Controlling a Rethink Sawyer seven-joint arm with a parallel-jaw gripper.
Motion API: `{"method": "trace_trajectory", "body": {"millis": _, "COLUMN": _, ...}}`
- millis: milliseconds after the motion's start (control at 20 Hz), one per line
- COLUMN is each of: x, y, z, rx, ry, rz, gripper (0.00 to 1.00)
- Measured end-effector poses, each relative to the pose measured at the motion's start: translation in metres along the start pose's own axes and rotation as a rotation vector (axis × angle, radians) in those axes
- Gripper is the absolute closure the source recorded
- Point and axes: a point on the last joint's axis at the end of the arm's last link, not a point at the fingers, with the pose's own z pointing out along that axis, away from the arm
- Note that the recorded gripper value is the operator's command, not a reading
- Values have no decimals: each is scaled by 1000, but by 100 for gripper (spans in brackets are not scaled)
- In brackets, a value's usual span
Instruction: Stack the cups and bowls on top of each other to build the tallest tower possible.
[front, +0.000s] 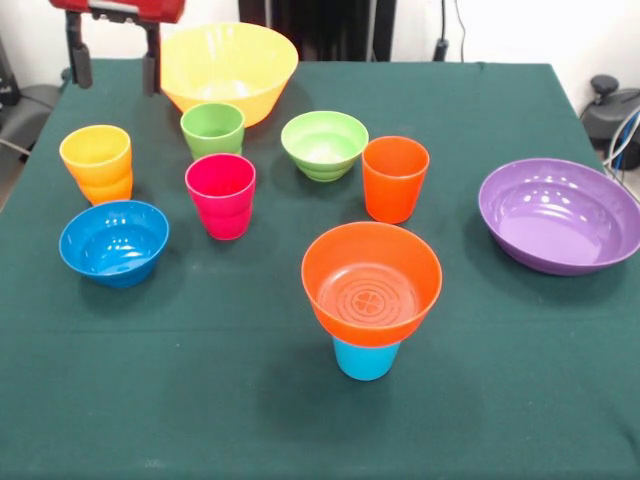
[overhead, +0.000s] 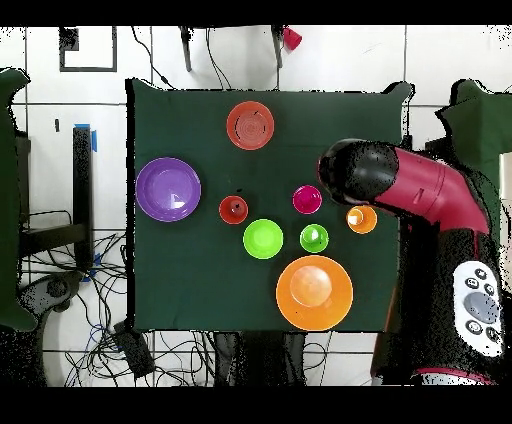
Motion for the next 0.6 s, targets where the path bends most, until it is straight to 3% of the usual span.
{"method": "trace_trajectory", "body": {"millis": 600, "x": 20, "y": -7, "z": 26, "rx": 20, "ry": -20, "rz": -17, "gripper": 0}}
